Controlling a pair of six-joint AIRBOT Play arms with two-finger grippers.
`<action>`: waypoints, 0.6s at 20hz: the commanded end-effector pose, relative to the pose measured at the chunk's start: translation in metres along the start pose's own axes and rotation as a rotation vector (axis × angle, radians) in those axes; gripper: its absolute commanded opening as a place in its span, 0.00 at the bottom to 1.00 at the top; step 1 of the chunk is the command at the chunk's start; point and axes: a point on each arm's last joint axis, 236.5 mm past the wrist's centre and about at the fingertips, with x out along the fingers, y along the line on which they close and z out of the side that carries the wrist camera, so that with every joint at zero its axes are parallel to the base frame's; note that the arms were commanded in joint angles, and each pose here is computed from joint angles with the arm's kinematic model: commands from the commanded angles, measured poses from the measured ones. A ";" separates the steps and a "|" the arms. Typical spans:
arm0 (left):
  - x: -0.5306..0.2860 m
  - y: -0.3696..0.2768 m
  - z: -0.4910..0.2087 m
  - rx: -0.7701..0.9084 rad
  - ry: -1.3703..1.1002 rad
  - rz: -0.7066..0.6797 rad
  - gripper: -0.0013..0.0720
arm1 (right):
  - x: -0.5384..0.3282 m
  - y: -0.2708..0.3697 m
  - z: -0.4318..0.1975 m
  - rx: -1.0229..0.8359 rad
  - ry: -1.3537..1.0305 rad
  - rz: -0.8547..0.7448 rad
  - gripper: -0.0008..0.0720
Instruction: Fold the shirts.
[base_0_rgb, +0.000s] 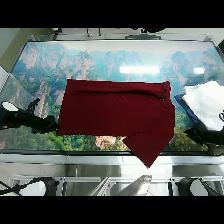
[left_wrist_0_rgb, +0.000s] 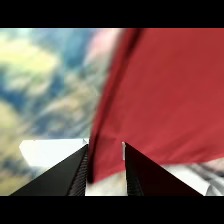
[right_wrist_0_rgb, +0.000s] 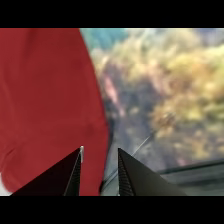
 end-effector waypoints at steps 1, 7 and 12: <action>0.017 -0.012 0.011 0.052 -0.035 -0.019 0.35 | 0.009 0.007 -0.020 0.037 0.046 0.059 0.38; 0.028 -0.023 0.011 0.081 0.093 -0.061 0.35 | 0.033 0.007 -0.064 0.024 0.166 0.064 0.38; 0.017 -0.026 0.018 0.098 0.065 -0.060 0.04 | 0.046 -0.002 -0.071 0.035 0.158 0.032 0.38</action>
